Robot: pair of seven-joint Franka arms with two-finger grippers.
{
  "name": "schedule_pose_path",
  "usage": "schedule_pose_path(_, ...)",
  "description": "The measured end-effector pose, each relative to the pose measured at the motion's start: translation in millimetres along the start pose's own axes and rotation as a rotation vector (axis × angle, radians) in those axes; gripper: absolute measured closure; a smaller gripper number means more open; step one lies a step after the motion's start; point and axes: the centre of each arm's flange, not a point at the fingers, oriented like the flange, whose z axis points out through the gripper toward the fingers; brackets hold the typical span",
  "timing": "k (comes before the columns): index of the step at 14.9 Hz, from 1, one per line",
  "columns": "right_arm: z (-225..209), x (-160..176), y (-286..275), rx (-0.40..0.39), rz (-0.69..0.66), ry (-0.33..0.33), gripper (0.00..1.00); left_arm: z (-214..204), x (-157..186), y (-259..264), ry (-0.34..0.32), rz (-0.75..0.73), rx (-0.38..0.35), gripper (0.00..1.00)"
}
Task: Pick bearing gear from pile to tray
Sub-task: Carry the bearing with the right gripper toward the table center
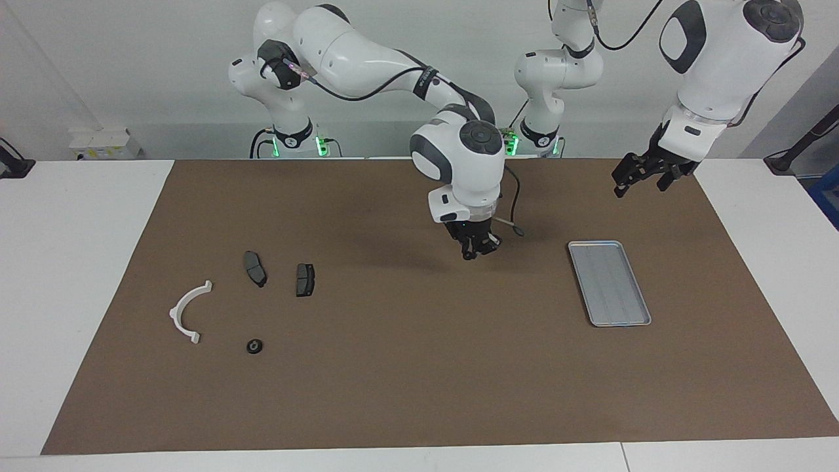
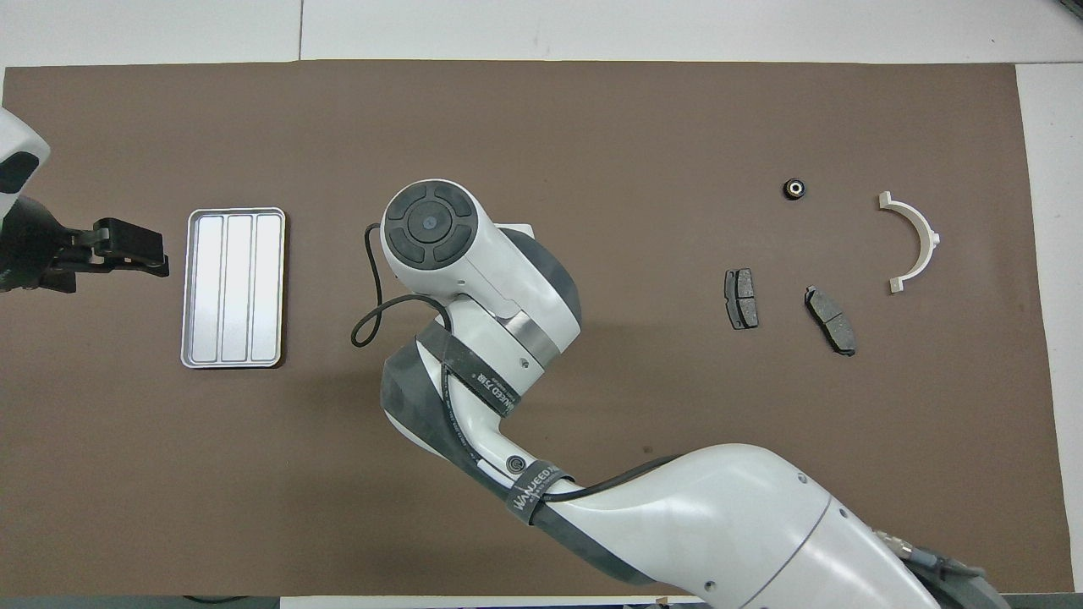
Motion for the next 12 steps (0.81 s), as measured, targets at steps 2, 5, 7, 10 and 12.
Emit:
schedule_pose_path(2,19.4,3.8,-4.2,0.023,0.003,0.001,0.78,0.0,0.0,0.0,0.0,0.0,0.0,0.0)
schedule_pose_path(5,40.8,8.7,-3.0,0.045,0.003,0.009,0.78,0.0,0.0,0.0,0.0,0.0,0.0,0.0)
schedule_pose_path(7,55.9,7.2,-0.2,0.057,-0.007,0.019,0.78,0.0,0.0,0.0,0.0,0.0,0.0,0.0)
schedule_pose_path(10,70.7,4.2,3.6,0.06,-0.018,0.025,0.78,0.0,0.0,0.0,0.0,0.0,0.0,0.0)
schedule_pose_path(12,73.1,4.0,4.3,0.062,-0.019,0.025,0.78,0.0,0.0,0.0,0.0,0.0,0.0,0.0)
